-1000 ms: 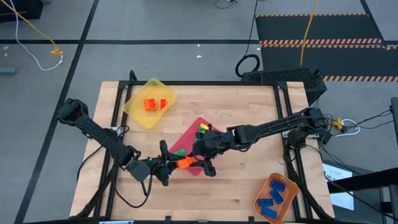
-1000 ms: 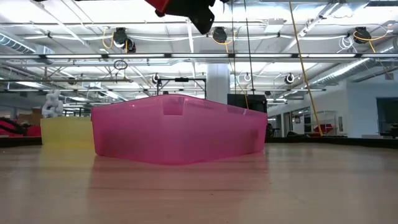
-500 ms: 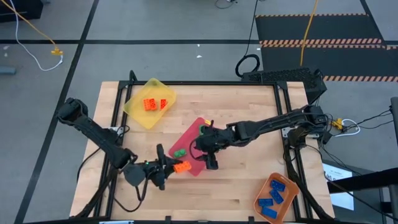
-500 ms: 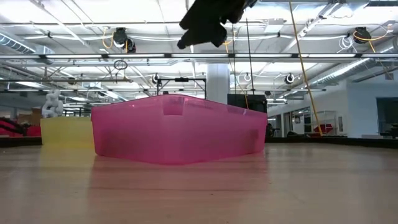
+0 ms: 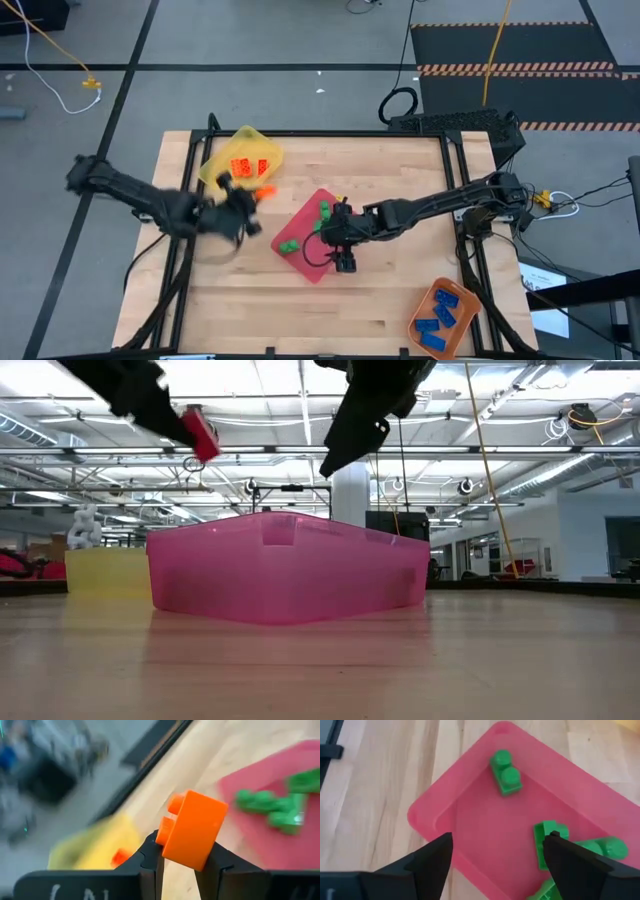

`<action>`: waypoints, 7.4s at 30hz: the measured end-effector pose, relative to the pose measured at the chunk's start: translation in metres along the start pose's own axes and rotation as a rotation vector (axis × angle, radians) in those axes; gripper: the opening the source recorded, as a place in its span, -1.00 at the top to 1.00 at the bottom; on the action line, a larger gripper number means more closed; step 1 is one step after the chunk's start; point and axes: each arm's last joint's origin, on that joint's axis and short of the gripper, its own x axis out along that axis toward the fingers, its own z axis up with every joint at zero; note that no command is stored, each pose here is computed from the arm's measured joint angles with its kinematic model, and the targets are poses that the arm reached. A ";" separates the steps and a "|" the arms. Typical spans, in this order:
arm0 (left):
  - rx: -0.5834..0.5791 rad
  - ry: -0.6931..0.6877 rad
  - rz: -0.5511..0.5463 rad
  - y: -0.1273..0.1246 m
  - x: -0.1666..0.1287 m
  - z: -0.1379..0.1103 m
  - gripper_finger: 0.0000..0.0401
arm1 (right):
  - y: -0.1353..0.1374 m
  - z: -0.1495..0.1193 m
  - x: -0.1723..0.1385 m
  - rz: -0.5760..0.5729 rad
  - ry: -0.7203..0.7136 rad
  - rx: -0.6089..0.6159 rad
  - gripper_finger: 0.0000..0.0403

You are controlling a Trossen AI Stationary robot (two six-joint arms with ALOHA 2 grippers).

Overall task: Sort & place blocks by color
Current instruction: Put the orange game piece into the yellow bin, then return to Home Position

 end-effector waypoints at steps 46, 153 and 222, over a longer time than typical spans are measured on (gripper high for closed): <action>-0.410 0.241 -0.193 0.116 0.108 -0.003 -0.35 | -0.008 -0.070 -0.052 -0.144 -0.401 -0.006 -0.37; -0.153 -0.544 -0.627 0.049 0.006 -0.127 0.90 | -0.059 -0.260 -0.104 0.044 -0.933 -0.018 1.00; -0.157 -0.551 -0.627 0.050 0.005 -0.126 0.89 | -0.059 -0.260 -0.104 0.046 -0.933 -0.019 1.00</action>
